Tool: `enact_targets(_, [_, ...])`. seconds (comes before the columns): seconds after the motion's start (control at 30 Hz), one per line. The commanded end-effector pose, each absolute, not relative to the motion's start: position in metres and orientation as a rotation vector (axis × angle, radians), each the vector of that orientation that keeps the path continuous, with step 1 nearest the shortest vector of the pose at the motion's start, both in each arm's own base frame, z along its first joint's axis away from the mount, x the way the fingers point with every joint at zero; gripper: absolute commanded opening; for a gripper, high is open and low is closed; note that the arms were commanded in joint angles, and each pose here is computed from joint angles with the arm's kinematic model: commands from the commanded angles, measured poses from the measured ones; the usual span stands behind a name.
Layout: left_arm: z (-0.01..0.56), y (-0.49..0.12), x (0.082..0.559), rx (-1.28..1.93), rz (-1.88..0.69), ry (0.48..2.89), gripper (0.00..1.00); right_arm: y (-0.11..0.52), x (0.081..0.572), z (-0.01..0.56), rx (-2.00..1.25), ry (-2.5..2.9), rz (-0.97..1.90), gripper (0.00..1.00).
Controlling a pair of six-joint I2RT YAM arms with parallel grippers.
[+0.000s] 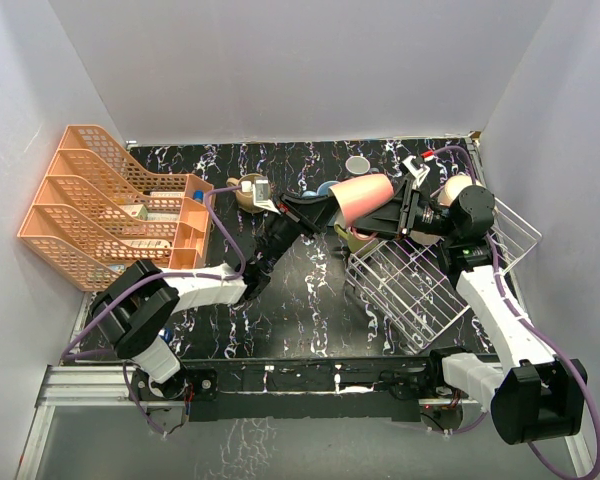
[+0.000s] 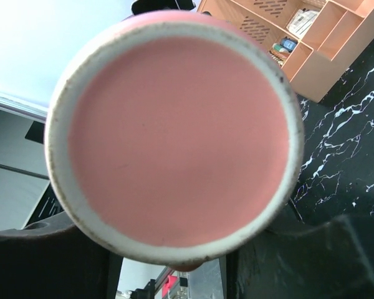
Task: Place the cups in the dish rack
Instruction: Turn the cup upside down in the dish rack.
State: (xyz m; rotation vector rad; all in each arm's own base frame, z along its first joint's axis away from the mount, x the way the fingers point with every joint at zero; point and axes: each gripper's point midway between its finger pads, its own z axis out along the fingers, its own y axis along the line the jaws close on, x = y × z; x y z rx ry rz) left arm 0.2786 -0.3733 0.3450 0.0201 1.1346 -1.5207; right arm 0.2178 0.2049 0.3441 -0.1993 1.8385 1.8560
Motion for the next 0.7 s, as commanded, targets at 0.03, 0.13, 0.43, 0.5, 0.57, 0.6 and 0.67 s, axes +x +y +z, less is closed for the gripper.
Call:
enact_targets(0.03, [0.399,-0.358,0.259,0.03,-1.592,0.906,0.0,0.205,0.213,0.358,-0.245,1.765,1.83,0.48])
enact_targets(0.13, [0.396,-0.358,0.256,0.039,-1.592,0.911,0.0,0.205,0.212,0.355,-0.238,1.767,1.838,0.38])
enact_targets(0.43, [0.379,-0.356,0.254,0.043,-1.589,0.956,0.03,0.202,0.208,0.345,-0.217,1.772,1.852,0.08])
enact_targets(0.5, [0.373,-0.352,0.253,0.026,-1.589,0.972,0.16,0.2,0.207,0.344,-0.212,1.763,1.846,0.08])
enact_targets(0.57, [0.365,-0.346,0.251,0.003,-1.583,0.994,0.31,0.197,0.208,0.342,-0.202,1.753,1.835,0.08])
enact_targets(0.6, [0.36,-0.343,0.25,-0.008,-1.581,1.008,0.37,0.195,0.208,0.341,-0.195,1.747,1.829,0.08])
enact_targets(0.67, [0.349,-0.335,0.246,-0.019,-1.571,1.046,0.49,0.192,0.208,0.338,-0.185,1.74,1.816,0.08])
